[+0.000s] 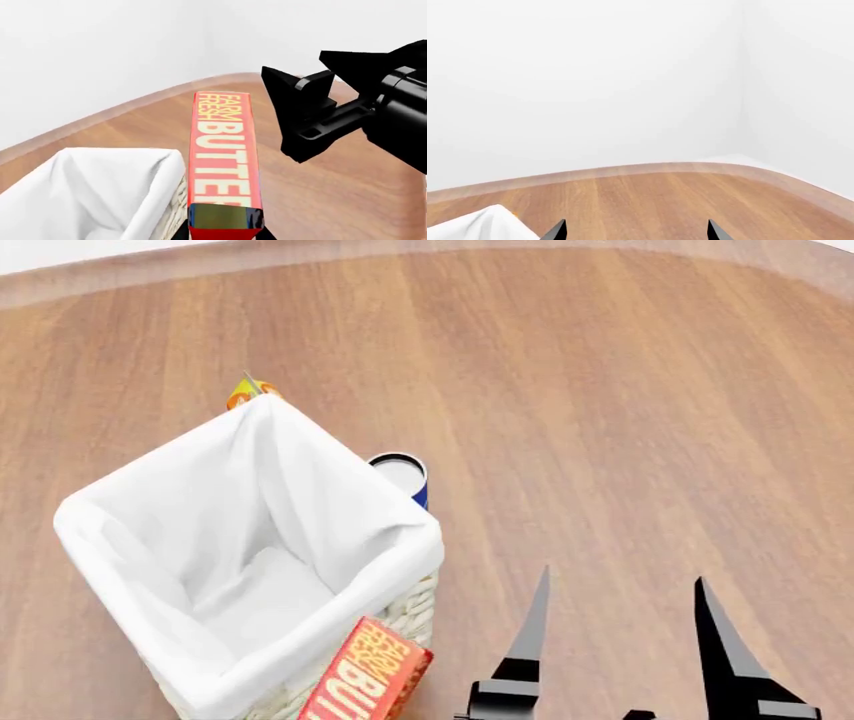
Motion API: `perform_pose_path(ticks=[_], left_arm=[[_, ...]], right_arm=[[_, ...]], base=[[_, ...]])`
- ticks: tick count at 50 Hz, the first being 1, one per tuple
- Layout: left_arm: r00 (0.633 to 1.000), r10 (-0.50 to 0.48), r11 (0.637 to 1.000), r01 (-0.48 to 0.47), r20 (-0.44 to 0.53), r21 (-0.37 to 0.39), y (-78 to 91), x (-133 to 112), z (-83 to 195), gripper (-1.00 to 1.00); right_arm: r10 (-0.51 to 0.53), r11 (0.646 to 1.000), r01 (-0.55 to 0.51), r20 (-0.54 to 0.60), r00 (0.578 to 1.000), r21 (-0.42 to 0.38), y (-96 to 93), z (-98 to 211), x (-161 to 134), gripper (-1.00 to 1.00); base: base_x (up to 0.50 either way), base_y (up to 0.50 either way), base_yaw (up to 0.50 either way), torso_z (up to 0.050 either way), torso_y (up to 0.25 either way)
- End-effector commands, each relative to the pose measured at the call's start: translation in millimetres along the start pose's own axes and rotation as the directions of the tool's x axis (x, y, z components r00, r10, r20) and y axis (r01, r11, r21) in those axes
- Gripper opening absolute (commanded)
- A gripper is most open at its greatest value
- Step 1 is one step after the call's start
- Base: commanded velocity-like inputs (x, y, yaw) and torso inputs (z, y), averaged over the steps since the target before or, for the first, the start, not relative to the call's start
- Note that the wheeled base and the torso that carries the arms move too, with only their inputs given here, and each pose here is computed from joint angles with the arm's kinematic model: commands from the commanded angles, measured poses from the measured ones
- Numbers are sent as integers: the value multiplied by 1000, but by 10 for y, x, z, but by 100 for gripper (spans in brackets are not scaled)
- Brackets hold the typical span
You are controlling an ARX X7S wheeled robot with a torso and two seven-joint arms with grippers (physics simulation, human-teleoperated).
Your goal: Pick up the butter and put it in the basket.
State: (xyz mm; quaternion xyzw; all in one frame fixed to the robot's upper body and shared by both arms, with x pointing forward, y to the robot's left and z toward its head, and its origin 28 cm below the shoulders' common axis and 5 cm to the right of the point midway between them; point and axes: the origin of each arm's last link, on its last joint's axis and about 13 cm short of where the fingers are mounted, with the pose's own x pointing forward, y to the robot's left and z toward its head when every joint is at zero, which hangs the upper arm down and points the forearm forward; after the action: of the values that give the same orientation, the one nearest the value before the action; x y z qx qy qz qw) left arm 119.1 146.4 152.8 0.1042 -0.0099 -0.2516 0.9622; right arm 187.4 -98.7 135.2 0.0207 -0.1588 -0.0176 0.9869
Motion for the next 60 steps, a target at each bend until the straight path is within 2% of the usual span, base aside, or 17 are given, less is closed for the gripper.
perform_pose_path(ticks=[1, 7, 11, 22, 25, 31, 46, 57, 59, 60], left_arm=[[993, 77, 997, -80, 94, 21, 125, 37, 248, -100], [991, 90, 995, -94, 102, 41, 195, 48, 334, -100], [989, 103, 990, -112, 109, 87, 279, 74, 423, -100], [984, 154, 983, -161, 88, 83, 537, 180, 590, -100], [981, 172, 973, -183, 89, 141, 595, 191, 658, -100], [978, 189, 967, -201, 91, 158, 695, 226, 770, -100], [967, 234, 945, -251, 102, 208, 1062, 272, 1218, -100], [976, 213, 955, -218, 46, 202, 1285, 420, 1410, -100], [981, 191, 959, -191, 18, 210, 1316, 448, 1416, -100], [982, 187, 951, -179, -4, 253, 1352, 476, 1416, -100]], right_arm=[[26, 1000, -26, 5, 1000, 2, 30, -2, -4, 100], [27, 1000, -27, 6, 1000, 3, 31, -3, -5, 100], [28, 1000, -28, 6, 1000, 3, 31, -6, -6, 100], [31, 1000, -31, 10, 999, 5, 31, 14, -8, 100], [26, 1000, -26, 12, 1000, 6, 21, 19, -6, 100], [27, 1000, -27, 13, 1000, 8, 26, 27, -9, 100], [14, 1000, -15, 19, 1000, 14, -5, 38, 2, 100], [15, 1000, -16, 19, 1000, 15, -6, 40, 1, 100], [14, 1000, -14, 17, 1000, 17, -11, 28, 2, 100], [14, 1000, -14, 17, 1000, 17, -11, 28, 3, 100]], base=[[0, 0, 0, 0, 0], [0, 0, 0, 0, 0], [0, 0, 0, 0, 3], [0, 0, 0, 1, 1], [0, 0, 0, 0, 0], [0, 0, 0, 0, 2], [0, 0, 0, 1, 1], [0, 0, 0, 0, 1], [0, 0, 0, 5, 0], [0, 0, 0, 0, 0]])
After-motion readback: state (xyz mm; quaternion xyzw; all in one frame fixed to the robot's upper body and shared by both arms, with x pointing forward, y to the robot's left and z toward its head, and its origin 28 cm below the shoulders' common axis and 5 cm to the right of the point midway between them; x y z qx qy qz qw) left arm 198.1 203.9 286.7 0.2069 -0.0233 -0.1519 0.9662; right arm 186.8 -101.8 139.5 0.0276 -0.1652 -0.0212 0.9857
